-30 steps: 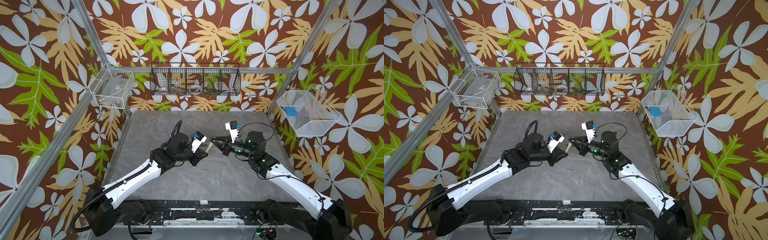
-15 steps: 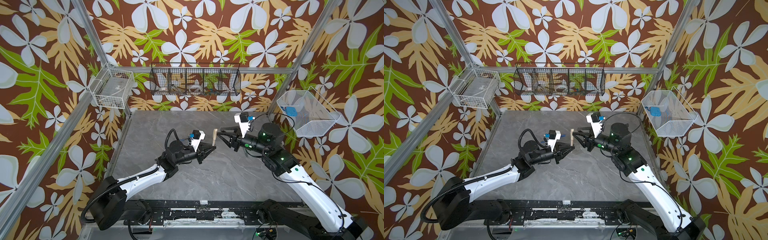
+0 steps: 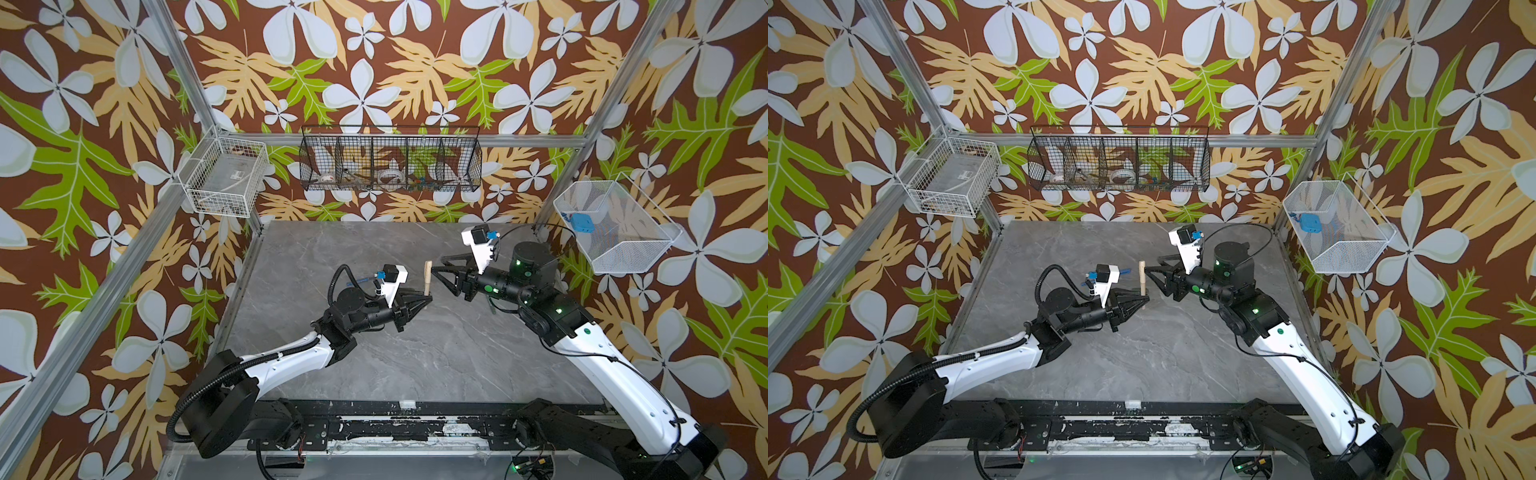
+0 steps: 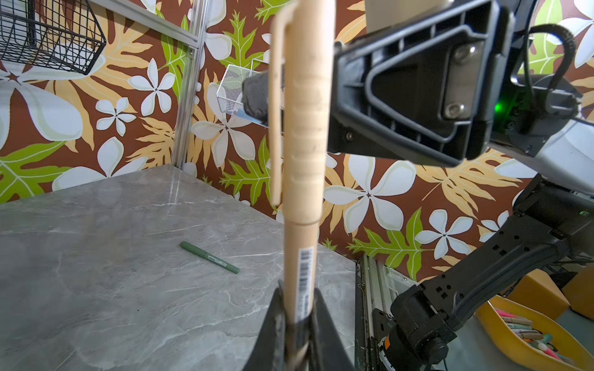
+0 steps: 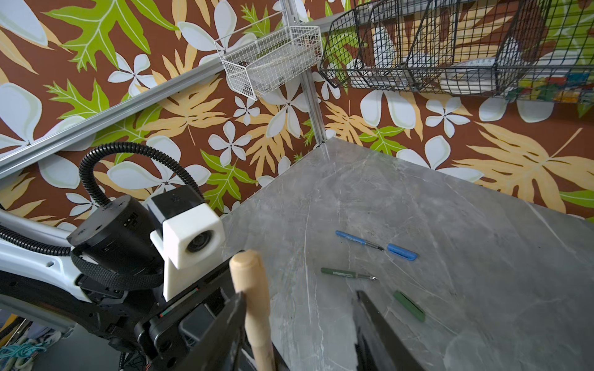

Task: Insert pens into pen caps
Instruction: Put on the pen cap to the pen.

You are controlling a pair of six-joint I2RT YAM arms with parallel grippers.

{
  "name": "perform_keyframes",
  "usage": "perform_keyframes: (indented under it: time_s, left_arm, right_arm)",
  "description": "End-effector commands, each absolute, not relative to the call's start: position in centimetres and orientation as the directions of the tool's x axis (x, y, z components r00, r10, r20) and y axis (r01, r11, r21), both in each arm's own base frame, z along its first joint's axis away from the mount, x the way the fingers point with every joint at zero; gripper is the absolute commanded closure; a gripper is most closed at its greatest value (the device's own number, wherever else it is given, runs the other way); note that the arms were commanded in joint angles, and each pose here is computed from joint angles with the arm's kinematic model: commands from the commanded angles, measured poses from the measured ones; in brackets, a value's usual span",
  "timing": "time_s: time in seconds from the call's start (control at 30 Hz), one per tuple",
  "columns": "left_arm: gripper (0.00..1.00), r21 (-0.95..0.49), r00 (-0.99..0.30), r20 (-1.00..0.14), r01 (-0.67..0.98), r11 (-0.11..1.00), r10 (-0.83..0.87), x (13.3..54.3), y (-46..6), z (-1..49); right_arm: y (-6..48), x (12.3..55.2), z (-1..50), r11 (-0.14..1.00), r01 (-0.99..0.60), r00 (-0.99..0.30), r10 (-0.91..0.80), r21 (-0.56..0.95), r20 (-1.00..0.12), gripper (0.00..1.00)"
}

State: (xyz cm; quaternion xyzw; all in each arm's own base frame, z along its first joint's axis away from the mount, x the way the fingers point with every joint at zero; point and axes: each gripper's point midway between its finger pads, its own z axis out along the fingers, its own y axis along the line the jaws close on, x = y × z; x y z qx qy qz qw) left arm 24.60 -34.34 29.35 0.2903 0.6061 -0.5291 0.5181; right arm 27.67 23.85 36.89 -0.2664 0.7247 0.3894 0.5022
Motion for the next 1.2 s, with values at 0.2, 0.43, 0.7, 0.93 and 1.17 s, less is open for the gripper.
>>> perform_keyframes:
  time_s: [0.2, 0.43, 0.7, 0.93, 1.17]
  left_arm:
    - [1.00, -0.322, -0.276, -0.940, 0.912, 0.255, -0.202, 24.4, -34.5, 29.6]
    - [1.00, -0.314, -0.269, -0.943, 0.915, 0.254, -0.196, 24.6, -34.8, 30.0]
    - [1.00, -0.316, -0.276, -0.944, 0.912, 0.260, -0.181, 24.8, -35.0, 29.4]
    - [1.00, -0.320, -0.280, -0.943, 0.910, 0.265, -0.180, 25.2, -35.3, 29.0]
    - [1.00, -0.306, -0.263, -0.947, 0.916, 0.258, -0.187, 25.4, -35.6, 29.8]
  right_arm:
    - [24.5, 27.0, 38.1, 0.498, -0.819, -0.319, 0.016, 0.284, -0.948, 0.48]
    - [24.7, 27.5, 37.1, 0.502, -0.808, -0.352, 0.007, 0.307, -0.936, 0.50]
    - [25.7, 27.7, 37.2, 0.453, -0.827, -0.364, 0.016, 0.332, -0.931, 0.60]
    - [25.8, 27.4, 36.8, 0.445, -0.828, -0.376, 0.009, 0.340, -0.927, 0.73]
    - [26.1, 27.1, 36.0, 0.423, -0.831, -0.407, -0.021, 0.361, -0.913, 0.88]
